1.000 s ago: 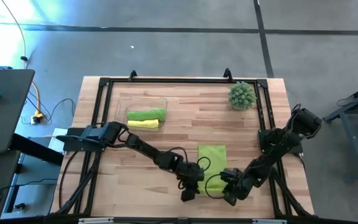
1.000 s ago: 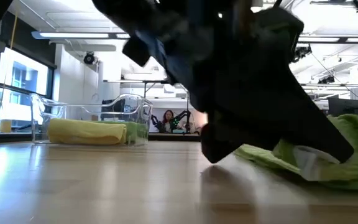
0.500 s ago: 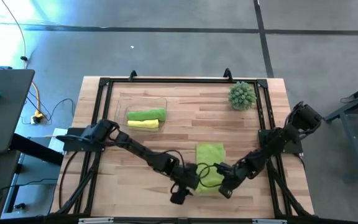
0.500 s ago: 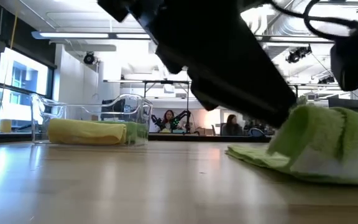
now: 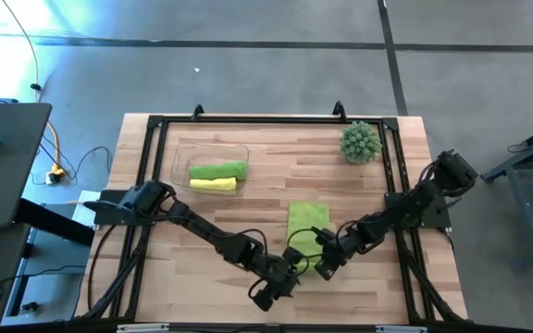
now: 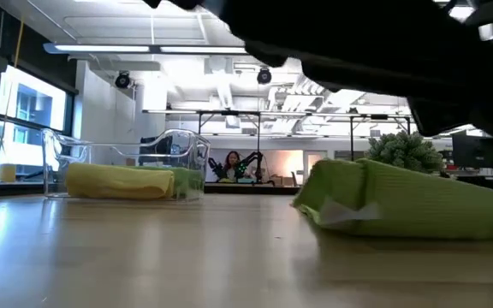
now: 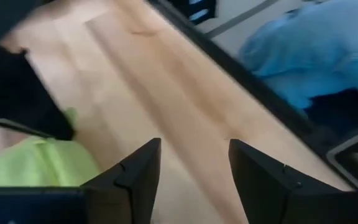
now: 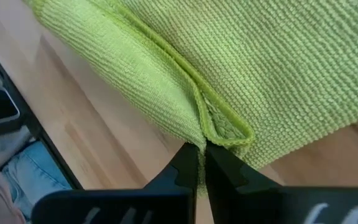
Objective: Roll microfiber towels into tight, uniform cylinder then place into a basket
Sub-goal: Roll the green towel
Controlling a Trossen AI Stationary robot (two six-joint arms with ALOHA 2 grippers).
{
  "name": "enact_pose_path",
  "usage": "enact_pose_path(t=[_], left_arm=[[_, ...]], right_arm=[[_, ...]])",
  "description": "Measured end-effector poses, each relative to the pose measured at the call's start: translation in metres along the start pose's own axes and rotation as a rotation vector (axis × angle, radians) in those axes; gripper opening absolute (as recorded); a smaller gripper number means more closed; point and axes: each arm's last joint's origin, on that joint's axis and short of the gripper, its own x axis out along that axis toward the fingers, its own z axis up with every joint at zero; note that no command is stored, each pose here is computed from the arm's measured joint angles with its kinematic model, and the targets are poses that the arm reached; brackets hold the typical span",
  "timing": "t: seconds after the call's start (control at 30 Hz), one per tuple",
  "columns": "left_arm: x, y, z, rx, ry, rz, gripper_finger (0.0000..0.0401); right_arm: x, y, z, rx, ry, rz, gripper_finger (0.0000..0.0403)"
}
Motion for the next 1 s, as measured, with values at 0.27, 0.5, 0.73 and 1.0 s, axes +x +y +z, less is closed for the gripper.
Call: enact_pose_path(t=[0.27, 0.5, 0.73, 1.0], left_arm=[[0.003, 0.016, -0.026, -0.071, 0.183, 0.305, 0.0175], [0.003, 0.011, -0.028, -0.095, 0.199, 0.330, 0.0174], [0.008, 0.013, -0.041, -0.145, 0.264, 0.460, 0.0170], [0.009, 0.020, -0.049, -0.249, 0.293, 0.418, 0.0055]], right_arm=[[-0.001, -0.002, 0.008, 0.007, -0.017, 0.000, 0.0007], [-0.002, -0.004, 0.018, 0.001, -0.035, -0.008, 0.0007], [-0.003, -0.005, 0.023, -0.012, -0.046, -0.008, 0.0007], [-0.003, -0.005, 0.023, -0.035, -0.047, -0.002, 0.0007]])
